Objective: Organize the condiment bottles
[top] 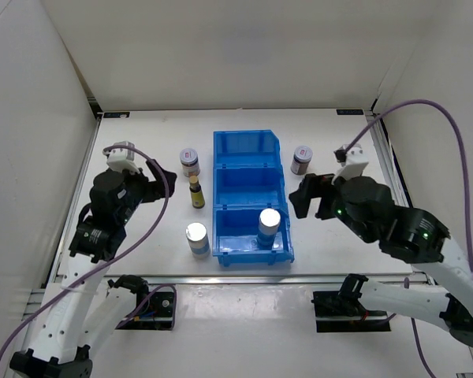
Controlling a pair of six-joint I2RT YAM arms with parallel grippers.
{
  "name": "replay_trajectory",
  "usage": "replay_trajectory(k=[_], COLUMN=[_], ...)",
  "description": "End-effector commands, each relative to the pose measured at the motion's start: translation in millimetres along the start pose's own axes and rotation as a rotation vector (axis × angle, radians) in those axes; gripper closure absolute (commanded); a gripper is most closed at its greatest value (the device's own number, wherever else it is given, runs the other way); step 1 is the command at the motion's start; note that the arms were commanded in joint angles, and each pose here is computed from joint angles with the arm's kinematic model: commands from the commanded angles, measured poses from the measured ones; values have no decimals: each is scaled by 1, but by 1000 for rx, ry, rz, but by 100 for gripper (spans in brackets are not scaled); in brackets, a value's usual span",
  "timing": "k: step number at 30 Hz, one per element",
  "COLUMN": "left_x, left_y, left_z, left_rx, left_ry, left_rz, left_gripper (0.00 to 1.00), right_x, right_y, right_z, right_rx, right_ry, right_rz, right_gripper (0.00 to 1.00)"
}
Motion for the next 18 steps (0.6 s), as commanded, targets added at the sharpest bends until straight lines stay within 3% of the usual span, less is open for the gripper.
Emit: replay_trajectory(k=[1, 11, 18], left_x=[45, 97, 134], left_y=[7, 3, 10], left_z=[-1, 24, 7], left_rx=[-4, -129, -119], left_ry=[94, 15, -27], left_rz=[235, 435, 551], left_gripper=[0, 0, 0], right_x=[5, 35, 41], right_y=[1, -16, -22], right_z=[-7, 3, 5], right_rx=[27, 22, 29], right_ry=[42, 86, 89], right_rz=[-2, 140, 164], right_gripper=[0, 0, 0])
Point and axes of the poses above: each gripper's point midway between its finger pads, its own y axis back along the fingers, its own z axis along the line the jaws close on, x = y × z, the point moved 1 cm from there along y, back along the fingers, and after that the axes turned 15 degrees about y, right-handed, at the moved point
